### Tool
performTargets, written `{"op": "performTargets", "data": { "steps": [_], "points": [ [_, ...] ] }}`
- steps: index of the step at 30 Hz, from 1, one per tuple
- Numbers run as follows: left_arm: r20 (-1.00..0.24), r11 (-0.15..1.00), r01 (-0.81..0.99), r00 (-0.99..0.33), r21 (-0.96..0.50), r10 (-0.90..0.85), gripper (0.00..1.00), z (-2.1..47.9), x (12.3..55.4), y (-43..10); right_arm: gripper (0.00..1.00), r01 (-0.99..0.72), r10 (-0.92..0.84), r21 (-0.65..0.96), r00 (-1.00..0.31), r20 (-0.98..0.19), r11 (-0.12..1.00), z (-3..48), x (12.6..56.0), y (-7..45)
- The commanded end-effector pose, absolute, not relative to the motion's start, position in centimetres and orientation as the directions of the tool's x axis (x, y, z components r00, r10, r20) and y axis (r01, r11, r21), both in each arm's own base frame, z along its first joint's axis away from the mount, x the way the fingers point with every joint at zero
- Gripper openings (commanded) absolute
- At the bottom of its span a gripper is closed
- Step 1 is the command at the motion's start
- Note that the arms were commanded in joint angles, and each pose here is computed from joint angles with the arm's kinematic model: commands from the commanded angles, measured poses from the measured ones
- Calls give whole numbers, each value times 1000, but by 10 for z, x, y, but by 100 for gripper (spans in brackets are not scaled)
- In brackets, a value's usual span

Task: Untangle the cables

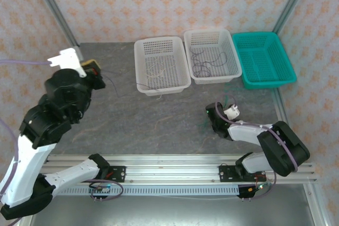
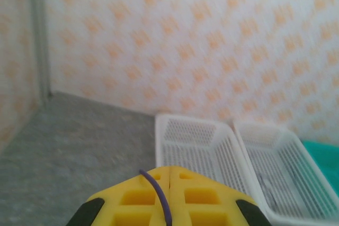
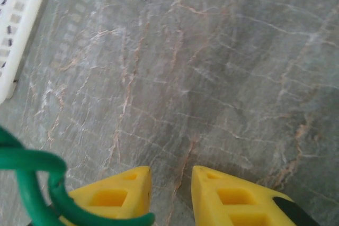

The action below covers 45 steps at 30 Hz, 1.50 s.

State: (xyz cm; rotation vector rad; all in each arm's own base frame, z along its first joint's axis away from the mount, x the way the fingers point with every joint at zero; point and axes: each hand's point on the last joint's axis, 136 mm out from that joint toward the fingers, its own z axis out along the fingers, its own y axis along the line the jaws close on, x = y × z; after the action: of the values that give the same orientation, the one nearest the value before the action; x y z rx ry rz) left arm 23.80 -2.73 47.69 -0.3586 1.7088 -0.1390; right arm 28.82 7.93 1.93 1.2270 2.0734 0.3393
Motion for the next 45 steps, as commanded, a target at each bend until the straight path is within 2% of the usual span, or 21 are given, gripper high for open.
{"op": "performTargets", "data": {
  "steps": [1, 4, 8, 12, 13, 17, 20, 23, 26, 28, 33, 35, 39, 45],
  "points": [
    [-964, 927, -289, -40, -239, -261, 0, 501, 221, 11, 28, 819, 856, 338, -317, -409, 464, -21, 245, 49],
    [-960, 938, -227, -42, -262, -279, 0, 503, 223, 0, 37, 772, 872, 415, -373, -316, 481, -20, 257, 76],
    [-952, 955, -24, -82, -295, -296, 0, 499, 236, -41, 68, 686, 853, 516, -474, -219, 513, -5, 266, 111],
    [-948, 954, 33, -129, -296, -290, 0, 494, 242, -57, 93, 592, 815, 578, -517, -262, 562, 44, 263, 121],
    [-947, 953, 41, -136, -300, -292, 0, 492, 243, -60, 96, 586, 827, 600, -493, -270, 545, 57, 261, 119],
    [-934, 935, 95, -143, -342, -328, 0, 490, 242, -70, 99, 466, 870, 758, -412, -271, 456, 120, 258, 125],
    [-925, 920, 145, -169, -365, -340, 0, 484, 243, -82, 99, 289, 830, 821, -440, -342, 492, 173, 262, 151],
    [-920, 899, 232, -224, -371, -321, 0, 475, 245, -103, 98, -18, 671, 809, -548, -500, 588, 221, 264, 210],
    [-913, 857, 347, -290, -380, -288, 0, 464, 242, -129, 94, -294, 486, 737, -596, -639, 608, 247, 260, 260],
    [-903, 828, 399, -333, -395, -271, 0, 455, 239, -143, 92, -440, 376, 657, -569, -731, 612, 252, 256, 278],
    [-861, 747, 492, -462, -448, -212, 0, 420, 230, -174, 92, -711, 135, 352, -344, -929, 609, 269, 239, 290],
    [-845, 711, 524, -501, -469, -188, 0, 406, 227, -185, 94, -780, 58, 243, -257, -965, 576, 276, 229, 292],
    [-814, 691, 505, -540, -517, -215, 0, 388, 229, -190, 98, -951, -96, 6, -37, -995, 310, 271, 181, 312],
    [-784, 640, 511, -569, -575, -250, 0, 383, 231, -202, 98, -955, -11, -4, 0, -1000, 297, 290, 185, 335]
  ]
}}
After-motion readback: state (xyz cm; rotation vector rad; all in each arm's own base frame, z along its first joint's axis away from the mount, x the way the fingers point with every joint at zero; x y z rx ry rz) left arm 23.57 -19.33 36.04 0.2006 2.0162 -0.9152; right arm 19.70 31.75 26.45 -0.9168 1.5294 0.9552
